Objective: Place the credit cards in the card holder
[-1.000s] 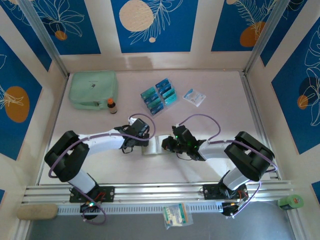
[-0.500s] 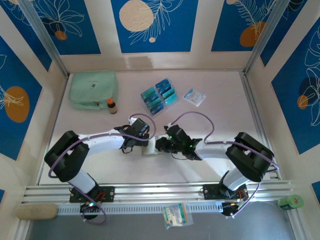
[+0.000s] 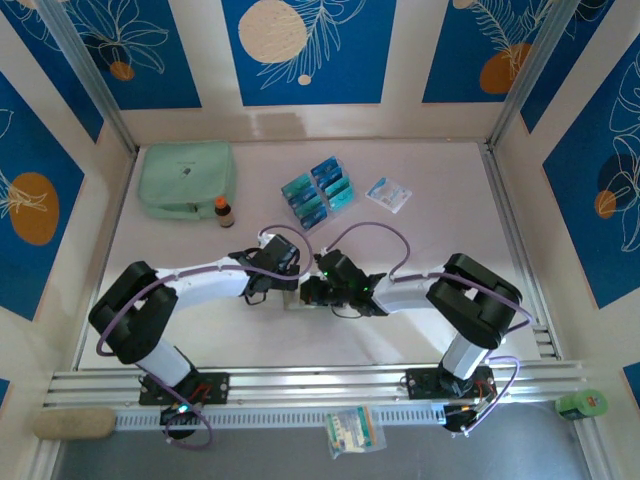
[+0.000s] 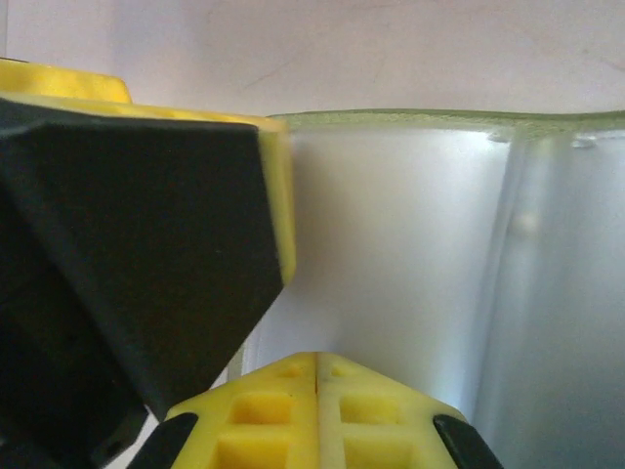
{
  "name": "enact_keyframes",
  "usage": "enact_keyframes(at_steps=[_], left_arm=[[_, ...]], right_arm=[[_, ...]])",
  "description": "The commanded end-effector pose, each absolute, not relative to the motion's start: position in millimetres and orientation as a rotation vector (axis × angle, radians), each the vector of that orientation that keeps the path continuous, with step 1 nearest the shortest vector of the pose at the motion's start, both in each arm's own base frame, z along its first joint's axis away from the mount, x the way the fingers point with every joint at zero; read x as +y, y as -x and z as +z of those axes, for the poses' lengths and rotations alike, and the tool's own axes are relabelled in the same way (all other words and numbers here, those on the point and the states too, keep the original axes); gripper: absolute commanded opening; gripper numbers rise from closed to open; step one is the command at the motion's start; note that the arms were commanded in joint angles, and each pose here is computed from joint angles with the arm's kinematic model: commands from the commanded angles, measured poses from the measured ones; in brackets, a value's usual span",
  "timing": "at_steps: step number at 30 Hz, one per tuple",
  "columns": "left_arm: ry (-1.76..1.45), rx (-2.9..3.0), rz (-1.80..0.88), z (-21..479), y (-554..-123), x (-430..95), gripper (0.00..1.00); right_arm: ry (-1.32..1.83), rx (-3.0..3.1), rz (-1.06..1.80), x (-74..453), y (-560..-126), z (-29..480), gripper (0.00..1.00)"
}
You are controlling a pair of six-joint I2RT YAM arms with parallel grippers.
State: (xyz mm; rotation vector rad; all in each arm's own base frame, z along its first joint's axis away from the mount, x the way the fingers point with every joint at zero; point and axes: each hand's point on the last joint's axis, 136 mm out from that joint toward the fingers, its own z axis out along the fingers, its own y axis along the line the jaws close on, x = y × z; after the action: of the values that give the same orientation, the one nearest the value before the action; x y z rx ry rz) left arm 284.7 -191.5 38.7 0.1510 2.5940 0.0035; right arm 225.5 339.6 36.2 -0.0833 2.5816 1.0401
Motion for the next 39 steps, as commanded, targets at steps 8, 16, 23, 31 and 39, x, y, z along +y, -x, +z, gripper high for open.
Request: enact_keyframes(at_steps=[8, 16, 23, 31, 39], left_arm=[[-0.139, 2.55, -0.042, 62, -289, -196, 1.0], [-0.119, 2.539, -0.12, 73, -289, -203, 1.0], [-0.1, 2.569, -0.146, 63, -282, -204, 1.0], [-0.089, 2.619, -0.151, 38, -273, -204, 1.0], [-0.107, 2.655, -0.102, 21, -267, -198, 1.0]], right_arm=[[-0.062, 2.61, 0.932, 296, -231, 20, 0.0], [-0.102, 2.609, 0.929, 291, -232, 17, 0.0], [-0.109, 2.599, 0.928, 290, -233, 20, 0.0], [-0.116, 2.595, 0.926, 287, -234, 22, 0.0], [-0.168, 2.58, 0.888, 266, -239, 26, 0.0]])
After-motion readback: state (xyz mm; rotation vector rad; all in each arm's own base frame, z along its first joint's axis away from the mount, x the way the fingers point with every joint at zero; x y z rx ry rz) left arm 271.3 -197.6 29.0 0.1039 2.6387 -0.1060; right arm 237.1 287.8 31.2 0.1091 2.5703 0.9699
